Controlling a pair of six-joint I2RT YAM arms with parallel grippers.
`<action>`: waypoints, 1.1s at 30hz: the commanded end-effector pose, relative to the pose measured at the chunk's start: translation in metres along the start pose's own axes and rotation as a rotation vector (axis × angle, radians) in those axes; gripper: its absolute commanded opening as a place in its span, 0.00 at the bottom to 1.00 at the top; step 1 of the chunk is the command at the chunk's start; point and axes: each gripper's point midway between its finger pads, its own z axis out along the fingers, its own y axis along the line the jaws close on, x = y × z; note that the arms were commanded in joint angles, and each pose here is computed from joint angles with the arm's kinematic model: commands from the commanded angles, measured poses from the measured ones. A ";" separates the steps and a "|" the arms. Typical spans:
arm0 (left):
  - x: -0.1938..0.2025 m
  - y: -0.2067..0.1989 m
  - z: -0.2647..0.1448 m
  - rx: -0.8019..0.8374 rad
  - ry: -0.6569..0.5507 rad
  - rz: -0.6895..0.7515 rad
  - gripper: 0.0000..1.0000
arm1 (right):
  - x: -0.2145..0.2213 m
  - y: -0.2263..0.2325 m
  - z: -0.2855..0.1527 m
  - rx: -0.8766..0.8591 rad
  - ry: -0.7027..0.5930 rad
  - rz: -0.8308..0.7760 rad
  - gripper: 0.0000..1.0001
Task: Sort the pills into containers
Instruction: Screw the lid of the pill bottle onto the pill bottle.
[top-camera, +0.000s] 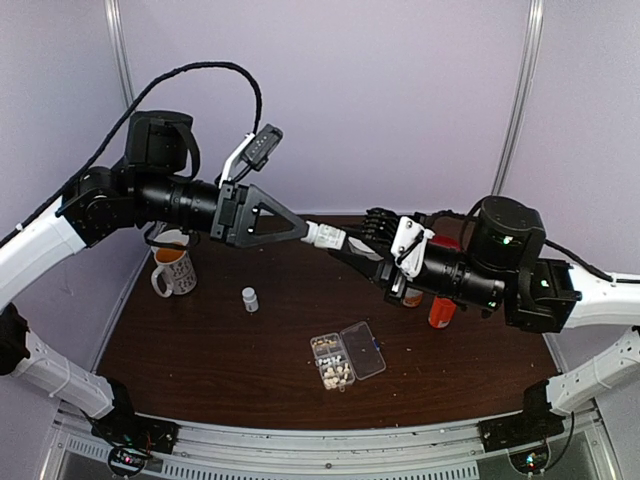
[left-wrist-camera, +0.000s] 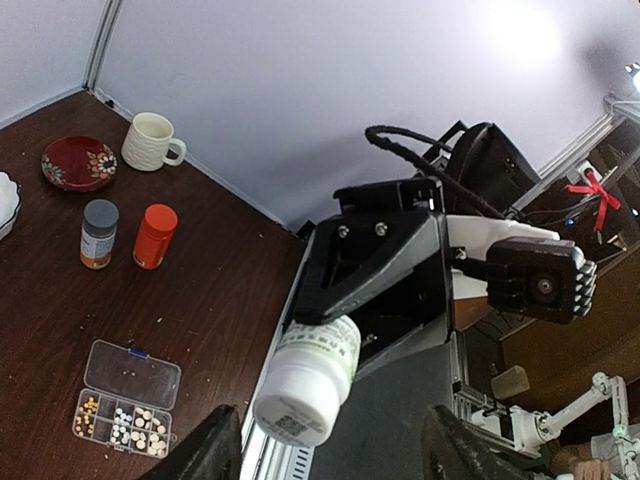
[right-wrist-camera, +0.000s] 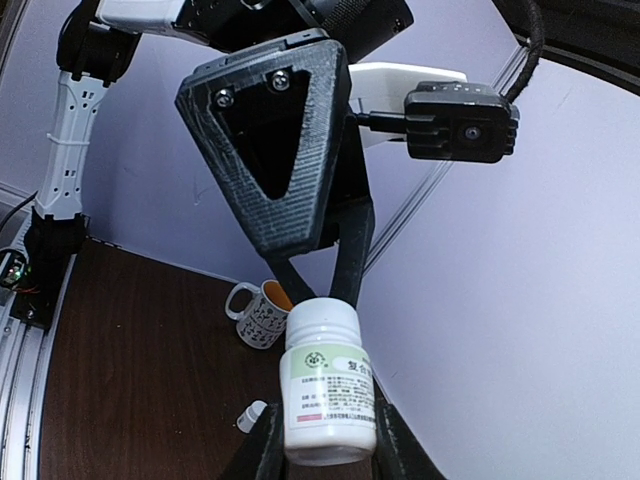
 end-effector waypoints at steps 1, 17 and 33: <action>-0.005 -0.003 0.001 0.025 -0.011 -0.040 0.63 | -0.016 -0.015 0.003 0.065 -0.032 -0.007 0.00; 0.000 0.007 0.007 0.008 0.004 -0.080 0.67 | -0.016 -0.012 0.001 0.061 -0.034 0.004 0.00; 0.000 0.000 0.006 0.044 0.008 -0.090 0.49 | -0.008 -0.002 0.009 0.023 -0.003 0.020 0.00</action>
